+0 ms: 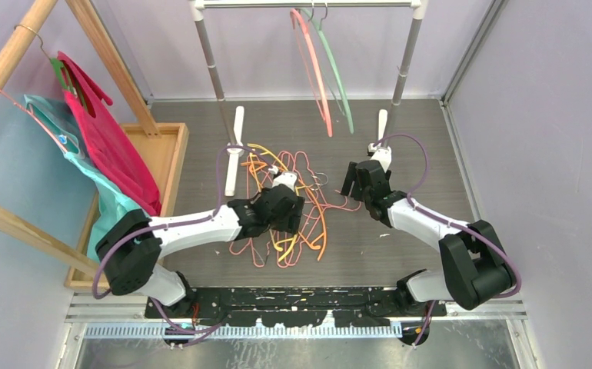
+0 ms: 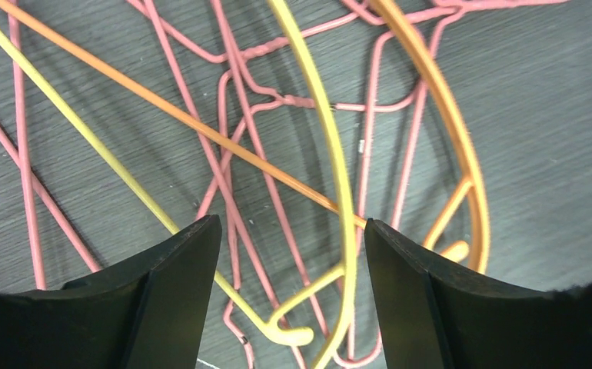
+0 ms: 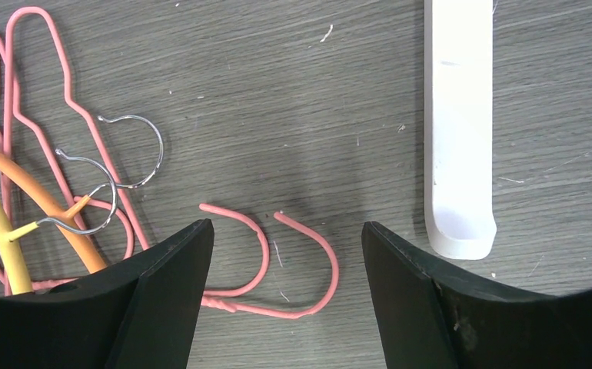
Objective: Organize the hangers
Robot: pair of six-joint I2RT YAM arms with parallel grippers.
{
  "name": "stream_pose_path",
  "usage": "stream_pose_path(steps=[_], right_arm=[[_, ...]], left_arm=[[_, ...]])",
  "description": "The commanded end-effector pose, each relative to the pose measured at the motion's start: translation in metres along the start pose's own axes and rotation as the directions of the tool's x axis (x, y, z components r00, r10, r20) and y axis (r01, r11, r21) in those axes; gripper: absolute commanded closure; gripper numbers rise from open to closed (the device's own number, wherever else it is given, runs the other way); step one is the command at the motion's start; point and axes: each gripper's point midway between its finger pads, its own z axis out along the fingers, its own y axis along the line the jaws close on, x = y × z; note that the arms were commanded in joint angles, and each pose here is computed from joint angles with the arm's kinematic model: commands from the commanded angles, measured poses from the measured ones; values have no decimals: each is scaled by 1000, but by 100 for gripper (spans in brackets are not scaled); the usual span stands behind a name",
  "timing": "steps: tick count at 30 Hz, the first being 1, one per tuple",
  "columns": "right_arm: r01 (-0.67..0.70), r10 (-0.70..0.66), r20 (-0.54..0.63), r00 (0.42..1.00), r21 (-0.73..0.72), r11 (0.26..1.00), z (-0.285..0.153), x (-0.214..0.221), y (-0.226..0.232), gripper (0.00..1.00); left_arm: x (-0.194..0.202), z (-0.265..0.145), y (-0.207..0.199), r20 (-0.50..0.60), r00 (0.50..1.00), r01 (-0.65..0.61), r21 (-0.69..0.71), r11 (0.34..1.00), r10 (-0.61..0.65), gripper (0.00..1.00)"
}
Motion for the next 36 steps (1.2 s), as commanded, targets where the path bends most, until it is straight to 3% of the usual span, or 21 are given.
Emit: stream_pose_path(steps=[1, 12, 18, 36], right_arm=[[-22, 23, 55, 998, -14, 1000, 0, -14, 6, 23], [-22, 22, 56, 998, -3, 1000, 1, -13, 4, 18], [-24, 24, 55, 998, 2, 1000, 2, -13, 4, 15], [-22, 21, 47, 999, 11, 1000, 6, -8, 2, 14]], left_arm=[[-25, -28, -17, 97, 995, 17, 47, 999, -21, 28], [-19, -1, -29, 61, 998, 26, 33, 999, -27, 17], [-24, 13, -36, 67, 997, 25, 24, 999, -26, 16], [-7, 37, -24, 20, 1000, -3, -76, 997, 5, 46]])
